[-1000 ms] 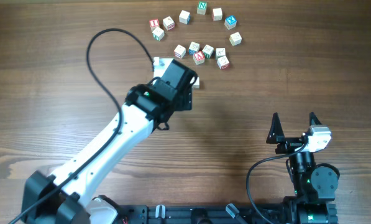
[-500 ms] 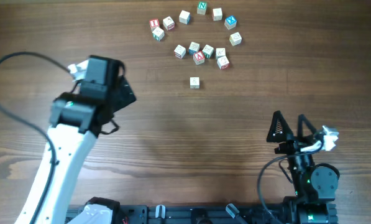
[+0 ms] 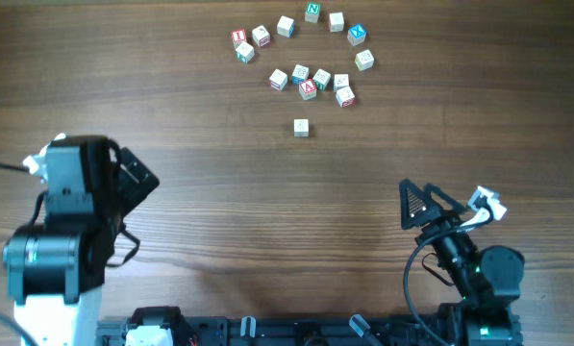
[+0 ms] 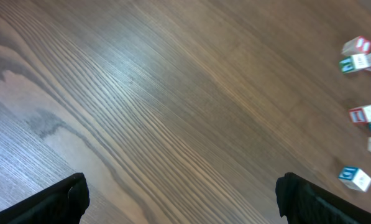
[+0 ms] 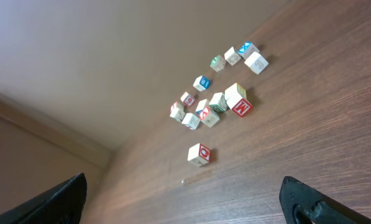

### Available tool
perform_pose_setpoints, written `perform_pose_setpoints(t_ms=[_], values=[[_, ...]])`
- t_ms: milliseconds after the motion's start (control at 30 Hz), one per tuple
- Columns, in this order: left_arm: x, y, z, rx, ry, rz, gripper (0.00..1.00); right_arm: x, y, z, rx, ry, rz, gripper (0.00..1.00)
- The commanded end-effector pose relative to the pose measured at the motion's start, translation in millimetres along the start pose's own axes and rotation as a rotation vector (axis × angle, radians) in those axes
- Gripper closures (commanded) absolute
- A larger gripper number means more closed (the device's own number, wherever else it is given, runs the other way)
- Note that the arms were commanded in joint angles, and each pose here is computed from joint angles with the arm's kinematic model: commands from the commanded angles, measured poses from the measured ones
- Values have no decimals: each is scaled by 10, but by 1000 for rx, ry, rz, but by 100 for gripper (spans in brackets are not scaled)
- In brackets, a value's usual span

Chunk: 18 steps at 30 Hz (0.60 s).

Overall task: Form a circle
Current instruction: 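Place the '4' block below the arc and retract the left arm, then reach the right gripper to a block at the arc's right end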

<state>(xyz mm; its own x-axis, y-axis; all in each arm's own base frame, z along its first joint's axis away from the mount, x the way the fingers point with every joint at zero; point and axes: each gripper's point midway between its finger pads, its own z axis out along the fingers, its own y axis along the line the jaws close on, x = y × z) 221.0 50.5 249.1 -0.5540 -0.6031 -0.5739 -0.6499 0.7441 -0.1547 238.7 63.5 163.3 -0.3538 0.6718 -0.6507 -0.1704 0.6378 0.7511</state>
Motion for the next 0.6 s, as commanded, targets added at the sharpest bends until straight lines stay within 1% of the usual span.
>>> perform_pose_setpoints(t_ms=[0, 133, 267, 333, 367, 433, 500, 567], values=[[26, 145, -156, -1, -39, -26, 0, -153, 206, 72, 3, 51, -68, 0], [95, 279, -226, -33, -39, -20, 0, -328, 257, 295, 119, 192, -104, 1], [107, 284, -216, -39, -31, -17, 0, -460, 251, 553, 247, 396, -148, 1], [107, 284, -214, -40, -31, -17, 0, -462, 270, 692, 293, 525, -119, 0], [109, 285, -214, -40, -30, -17, 0, -436, 342, 800, 280, 603, -51, 0], [108, 283, -215, -39, -30, -17, 0, -360, 325, 943, 262, 657, 28, 0], [109, 284, -215, -40, -30, -17, 0, -281, 233, 1006, 292, 679, 103, 0], [109, 284, -214, -40, -30, -17, 0, -109, 230, 1088, 236, 754, 95, 0]])
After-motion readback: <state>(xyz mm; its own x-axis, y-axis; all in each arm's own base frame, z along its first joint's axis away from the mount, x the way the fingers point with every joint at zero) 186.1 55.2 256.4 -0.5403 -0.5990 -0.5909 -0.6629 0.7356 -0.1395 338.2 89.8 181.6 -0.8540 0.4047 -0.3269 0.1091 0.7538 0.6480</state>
